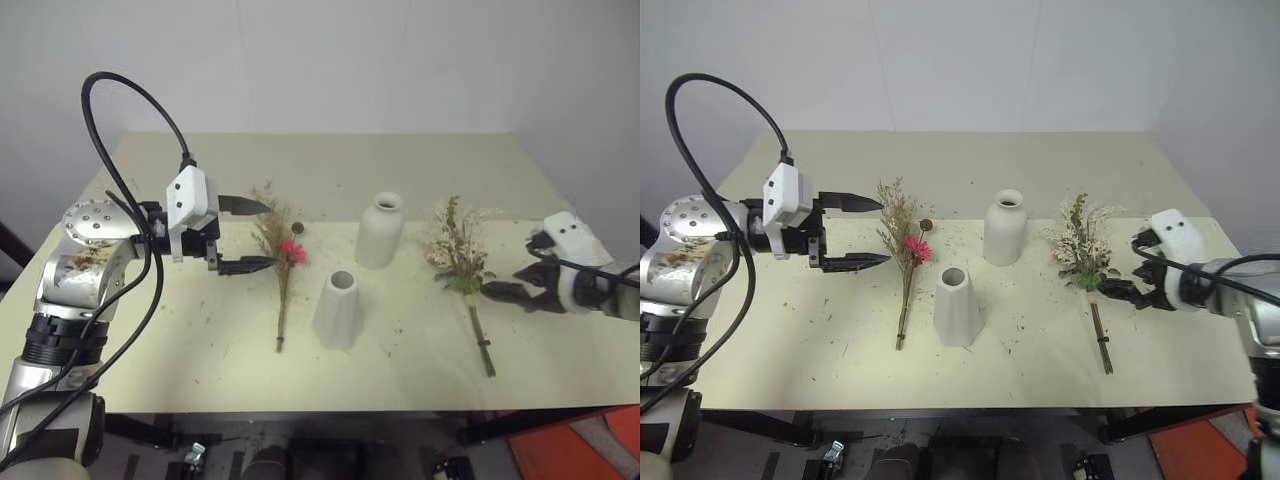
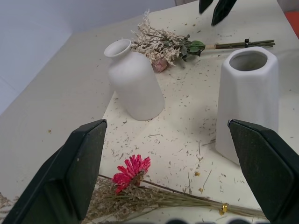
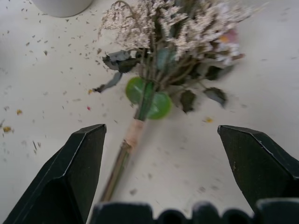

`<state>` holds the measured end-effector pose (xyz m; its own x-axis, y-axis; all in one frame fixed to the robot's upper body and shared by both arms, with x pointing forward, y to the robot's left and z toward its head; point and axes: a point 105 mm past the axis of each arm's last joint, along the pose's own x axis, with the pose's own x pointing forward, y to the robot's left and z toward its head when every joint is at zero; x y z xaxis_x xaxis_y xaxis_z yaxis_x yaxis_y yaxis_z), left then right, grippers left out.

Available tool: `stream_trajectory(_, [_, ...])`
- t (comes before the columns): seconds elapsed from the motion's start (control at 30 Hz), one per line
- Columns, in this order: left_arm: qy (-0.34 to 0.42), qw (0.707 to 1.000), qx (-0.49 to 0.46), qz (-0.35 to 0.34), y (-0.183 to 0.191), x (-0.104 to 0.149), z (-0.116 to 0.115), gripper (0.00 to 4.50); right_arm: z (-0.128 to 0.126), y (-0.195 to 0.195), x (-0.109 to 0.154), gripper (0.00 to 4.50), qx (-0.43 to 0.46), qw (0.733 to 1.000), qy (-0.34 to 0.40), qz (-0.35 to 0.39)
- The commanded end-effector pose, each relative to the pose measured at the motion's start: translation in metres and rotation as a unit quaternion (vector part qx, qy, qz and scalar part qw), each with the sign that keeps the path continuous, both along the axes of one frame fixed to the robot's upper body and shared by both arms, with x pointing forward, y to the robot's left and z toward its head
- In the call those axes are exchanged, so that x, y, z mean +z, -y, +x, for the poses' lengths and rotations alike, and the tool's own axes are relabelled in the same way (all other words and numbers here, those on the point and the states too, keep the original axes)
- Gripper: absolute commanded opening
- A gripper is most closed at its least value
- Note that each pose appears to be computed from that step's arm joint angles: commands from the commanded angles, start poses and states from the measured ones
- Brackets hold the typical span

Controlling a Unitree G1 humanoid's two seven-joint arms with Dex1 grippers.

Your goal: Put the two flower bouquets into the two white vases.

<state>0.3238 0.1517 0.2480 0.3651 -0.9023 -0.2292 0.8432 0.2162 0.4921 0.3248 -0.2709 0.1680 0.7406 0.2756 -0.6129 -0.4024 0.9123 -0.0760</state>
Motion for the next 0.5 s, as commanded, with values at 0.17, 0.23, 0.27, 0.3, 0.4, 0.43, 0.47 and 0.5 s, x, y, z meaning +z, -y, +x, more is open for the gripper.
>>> stream_trajectory(0.17, [0.027,1.0,0.0,0.0,0.0,0.012,-0.004,4.5,0.013,-0.001,-0.016,4.47,-0.022,0.999,-0.023,-0.008])
stream_trajectory(0.23, [0.025,1.0,0.004,0.002,-0.002,0.01,-0.006,4.5,0.017,0.002,-0.024,4.09,-0.041,0.998,-0.038,-0.004])
stream_trajectory(0.27, [0.024,1.0,0.007,0.003,-0.003,0.009,-0.007,4.5,0.018,0.002,-0.025,3.87,-0.041,0.998,-0.042,-0.004])
stream_trajectory(0.3, [0.023,1.0,0.01,0.005,-0.004,0.008,-0.007,4.5,0.018,0.002,-0.026,3.54,-0.04,0.998,-0.044,-0.003])
stream_trajectory(0.4, [0.021,1.0,0.018,0.005,-0.008,0.006,-0.009,4.5,0.021,-0.003,-0.027,2.5,-0.032,0.998,-0.049,0.012])
stream_trajectory(0.43, [0.021,1.0,0.019,0.005,-0.009,0.006,-0.009,4.5,0.021,-0.004,-0.027,2.16,-0.03,0.998,-0.051,0.014])
stream_trajectory(0.47, [0.021,0.999,0.023,0.007,-0.011,0.005,-0.009,4.5,0.022,-0.006,-0.028,1.76,-0.03,0.998,-0.054,0.016])
stream_trajectory(0.5, [0.022,0.999,0.026,0.01,-0.013,0.005,-0.008,4.5,0.022,-0.008,-0.029,1.44,-0.026,0.998,-0.056,0.015])
